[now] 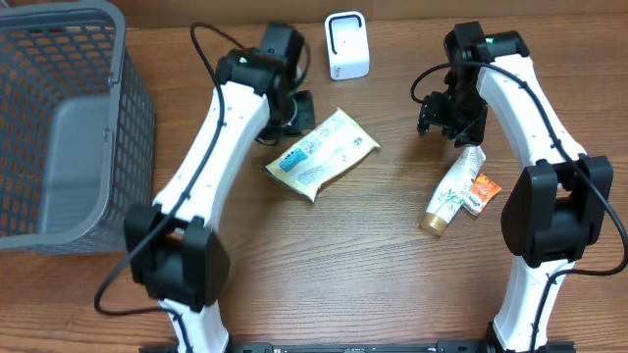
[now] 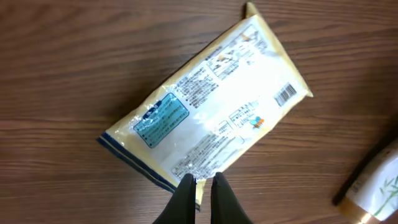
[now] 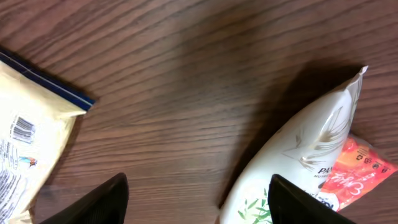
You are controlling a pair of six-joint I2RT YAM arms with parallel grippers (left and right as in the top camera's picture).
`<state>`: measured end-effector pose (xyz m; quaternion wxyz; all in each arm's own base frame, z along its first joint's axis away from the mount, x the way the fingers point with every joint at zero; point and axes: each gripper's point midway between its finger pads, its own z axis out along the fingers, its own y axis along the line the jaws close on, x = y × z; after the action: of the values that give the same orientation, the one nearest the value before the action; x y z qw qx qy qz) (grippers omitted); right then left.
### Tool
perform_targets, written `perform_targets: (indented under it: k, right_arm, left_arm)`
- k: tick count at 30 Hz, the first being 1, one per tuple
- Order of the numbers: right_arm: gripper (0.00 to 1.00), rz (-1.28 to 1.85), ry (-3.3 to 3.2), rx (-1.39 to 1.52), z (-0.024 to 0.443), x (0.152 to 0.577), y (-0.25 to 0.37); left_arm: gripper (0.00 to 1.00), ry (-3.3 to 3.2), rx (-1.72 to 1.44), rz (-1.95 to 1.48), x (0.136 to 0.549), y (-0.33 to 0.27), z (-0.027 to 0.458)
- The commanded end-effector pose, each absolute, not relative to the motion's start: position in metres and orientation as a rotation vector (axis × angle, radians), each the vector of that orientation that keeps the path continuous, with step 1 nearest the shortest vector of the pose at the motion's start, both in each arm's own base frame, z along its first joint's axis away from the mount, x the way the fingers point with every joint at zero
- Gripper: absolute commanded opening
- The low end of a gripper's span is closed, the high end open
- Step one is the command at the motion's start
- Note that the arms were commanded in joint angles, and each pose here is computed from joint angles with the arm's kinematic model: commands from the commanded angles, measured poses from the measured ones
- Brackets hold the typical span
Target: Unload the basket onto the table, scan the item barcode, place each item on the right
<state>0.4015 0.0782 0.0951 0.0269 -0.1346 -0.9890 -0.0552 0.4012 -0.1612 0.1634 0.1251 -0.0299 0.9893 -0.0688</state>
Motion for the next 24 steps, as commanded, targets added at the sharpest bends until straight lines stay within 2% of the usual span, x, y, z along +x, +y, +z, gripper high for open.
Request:
perform_targets:
  k: [1,6,9,10,11,12,14,16,20,24]
  right_arm:
    - [0.73,-0.192,-3.063,-0.420,0.099,0.401,0.080]
    - [0.83,-0.389,-3.033,-0.411,0.103,0.404,0.102]
    - [0.98,-0.615,-3.000,-0.386,0.108,0.410,0.128]
    - [1.00,-0.696,-2.982,-0.371,0.108,0.411,0.139]
    - [1.00,-0.743,-2.961,-0.380,0.107,0.411,0.146]
    - [1.00,-0.770,-2.943,-0.397,0.104,0.410,0.151]
    - [1.00,-0.836,-2.893,-0.424,0.095,0.406,0.166]
    - [1.00,-0.949,-2.819,-0.422,0.082,0.399,0.191]
    - [1.00,-1.061,-2.736,-0.448,0.057,0.386,0.232]
    - [1.00,-1.112,-2.704,-0.495,0.035,0.373,0.270]
  left_arm:
    - [0.04,2.852,-0.030,0.045,0.402,-0.158,0.153]
    - [0.06,2.836,-0.160,0.121,0.406,-0.144,0.149]
    - [0.34,2.859,-0.282,0.045,0.411,-0.128,0.147]
    - [0.45,2.876,-0.312,-0.001,0.412,-0.124,0.146]
    - [0.52,2.888,-0.338,-0.030,0.412,-0.119,0.145]
    - [0.54,2.898,-0.357,-0.049,0.411,-0.116,0.144]
    - [0.54,2.926,-0.368,-0.102,0.410,-0.110,0.140]
    - [0.45,2.953,-0.360,-0.144,0.407,-0.109,0.132]
    - [0.37,2.971,-0.365,-0.122,0.403,-0.106,0.117]
    - [0.36,2.978,-0.434,-0.106,0.399,-0.101,0.102]
